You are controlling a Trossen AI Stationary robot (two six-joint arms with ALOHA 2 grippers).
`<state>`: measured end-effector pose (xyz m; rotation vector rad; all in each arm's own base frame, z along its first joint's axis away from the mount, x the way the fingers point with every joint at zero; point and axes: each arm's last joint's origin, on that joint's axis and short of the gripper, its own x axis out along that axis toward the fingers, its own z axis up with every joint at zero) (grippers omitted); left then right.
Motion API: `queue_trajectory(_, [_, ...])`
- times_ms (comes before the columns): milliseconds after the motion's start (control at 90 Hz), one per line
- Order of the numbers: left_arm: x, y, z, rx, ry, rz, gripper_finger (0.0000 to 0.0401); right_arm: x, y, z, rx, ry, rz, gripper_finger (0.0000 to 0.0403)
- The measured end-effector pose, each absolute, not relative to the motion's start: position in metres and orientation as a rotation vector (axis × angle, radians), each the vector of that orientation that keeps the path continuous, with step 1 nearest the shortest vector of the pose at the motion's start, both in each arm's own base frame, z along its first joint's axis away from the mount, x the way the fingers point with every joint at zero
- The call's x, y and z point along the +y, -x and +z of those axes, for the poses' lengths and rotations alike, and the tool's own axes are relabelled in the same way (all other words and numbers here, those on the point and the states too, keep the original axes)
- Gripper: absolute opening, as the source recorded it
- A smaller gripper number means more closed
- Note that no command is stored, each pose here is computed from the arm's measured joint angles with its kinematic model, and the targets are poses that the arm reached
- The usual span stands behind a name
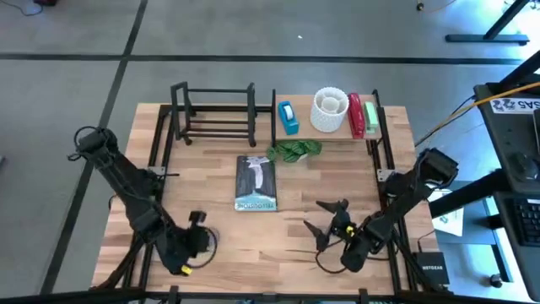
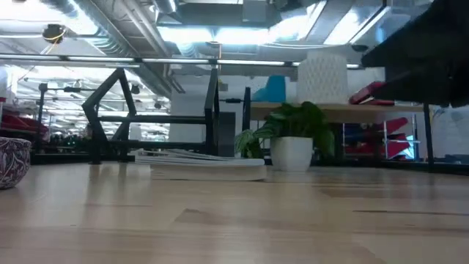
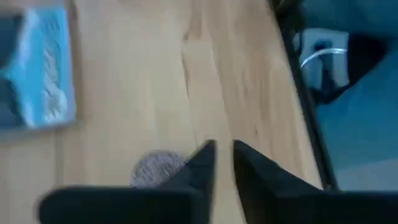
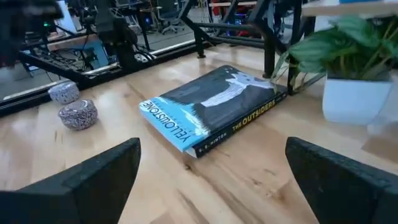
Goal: Stock shelves
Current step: Move the red patterned scented candle below the shelf
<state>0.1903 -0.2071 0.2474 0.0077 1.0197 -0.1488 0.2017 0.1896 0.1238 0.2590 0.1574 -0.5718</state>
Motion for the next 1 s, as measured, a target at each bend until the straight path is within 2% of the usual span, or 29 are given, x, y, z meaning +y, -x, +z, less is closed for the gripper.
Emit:
queue_trajectory(111, [-0.215,-0.189,0.225,1.108,-0.001,-0.12,0.0058,0.189,-0.206,0.117,0.152,-0.274,-0.585,0.0383])
queue_trajectory(311, [-0.221,-0.185,0.199,1.311,0.095,-0.034,0.0126,0.187,-0.209,0.112,0.196,-0.285,-0.572,0.0383])
queue_trajectory(456, [-0.229,-0.182,0.181,1.361,0.018,0.002,0.0172,0.188,-0.209,0.113,0.186,-0.279,-0.576,0.0383])
queue_trajectory(611, [-0.229,-0.182,0.16,1.324,-0.054,0.099,0.0211,0.188,-0.209,0.113,0.183,-0.276,-0.579,0.0383])
queue_trajectory(767, [-0.221,-0.178,0.141,1.283,-0.028,0.221,0.0255,0.188,-0.209,0.113,0.192,-0.279,-0.573,0.0383])
queue_trajectory(878, [-0.218,-0.174,0.131,1.199,0.009,0.249,0.0281,0.188,-0.209,0.113,0.195,-0.282,-0.57,0.0383])
queue_trajectory(1000, [-0.221,-0.173,0.123,1.022,0.032,0.251,0.0291,0.188,-0.209,0.113,0.194,-0.289,-0.568,0.0383])
